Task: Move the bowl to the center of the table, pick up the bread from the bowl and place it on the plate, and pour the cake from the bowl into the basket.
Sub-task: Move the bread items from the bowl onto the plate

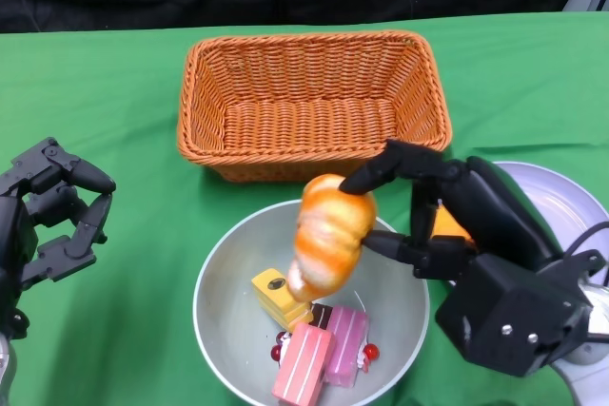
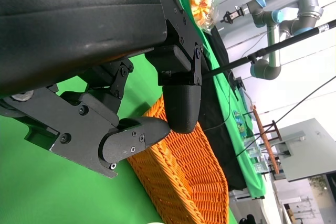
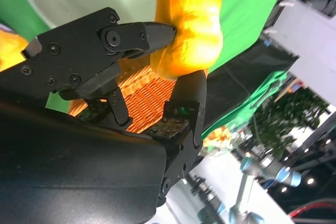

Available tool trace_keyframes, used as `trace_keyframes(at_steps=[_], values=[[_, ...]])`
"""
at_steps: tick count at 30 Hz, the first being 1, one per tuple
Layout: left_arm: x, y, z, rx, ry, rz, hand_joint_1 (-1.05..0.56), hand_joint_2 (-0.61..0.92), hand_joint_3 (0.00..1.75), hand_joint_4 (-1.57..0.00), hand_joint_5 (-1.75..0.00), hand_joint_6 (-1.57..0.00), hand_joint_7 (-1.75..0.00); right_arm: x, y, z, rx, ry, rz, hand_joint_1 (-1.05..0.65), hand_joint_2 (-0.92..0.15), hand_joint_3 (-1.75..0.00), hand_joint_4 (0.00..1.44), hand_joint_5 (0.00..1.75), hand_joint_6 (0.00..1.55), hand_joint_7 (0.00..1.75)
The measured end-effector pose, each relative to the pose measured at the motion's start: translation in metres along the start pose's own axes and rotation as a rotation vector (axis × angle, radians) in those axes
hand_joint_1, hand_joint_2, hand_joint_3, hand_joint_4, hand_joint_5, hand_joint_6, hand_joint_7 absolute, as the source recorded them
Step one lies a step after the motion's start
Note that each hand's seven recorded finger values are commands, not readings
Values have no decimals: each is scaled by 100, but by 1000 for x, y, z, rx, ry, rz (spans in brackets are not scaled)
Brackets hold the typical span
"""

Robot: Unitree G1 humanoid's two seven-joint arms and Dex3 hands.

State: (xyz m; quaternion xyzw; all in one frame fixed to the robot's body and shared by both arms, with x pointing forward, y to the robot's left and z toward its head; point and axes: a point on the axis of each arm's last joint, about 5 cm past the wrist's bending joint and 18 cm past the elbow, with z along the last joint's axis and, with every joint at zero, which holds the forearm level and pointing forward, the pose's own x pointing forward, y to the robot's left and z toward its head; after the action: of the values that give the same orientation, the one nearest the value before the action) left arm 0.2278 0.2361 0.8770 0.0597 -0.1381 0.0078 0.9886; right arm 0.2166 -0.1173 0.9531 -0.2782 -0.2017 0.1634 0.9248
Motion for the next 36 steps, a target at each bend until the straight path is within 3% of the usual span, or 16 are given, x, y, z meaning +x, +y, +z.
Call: trace_keyframes(at_steps=[9,25,36], values=[[1,0,-1,1,6,0,-22,68,86,-78,-172,-70,-144,-12,-12,-1,66,100,-88,-11,-79,-56,74,175,71,119],[3,3,-1,6,11,-8,-22,67,89,-77,-173,-69,-146,-27,-41,-14,85,163,-273,-10,-77,-55,77,169,72,121],[3,5,-3,6,24,-6,-21,69,85,-76,-172,-68,-146,-41,-56,-36,25,212,-365,-8,-78,-57,76,168,71,120]])
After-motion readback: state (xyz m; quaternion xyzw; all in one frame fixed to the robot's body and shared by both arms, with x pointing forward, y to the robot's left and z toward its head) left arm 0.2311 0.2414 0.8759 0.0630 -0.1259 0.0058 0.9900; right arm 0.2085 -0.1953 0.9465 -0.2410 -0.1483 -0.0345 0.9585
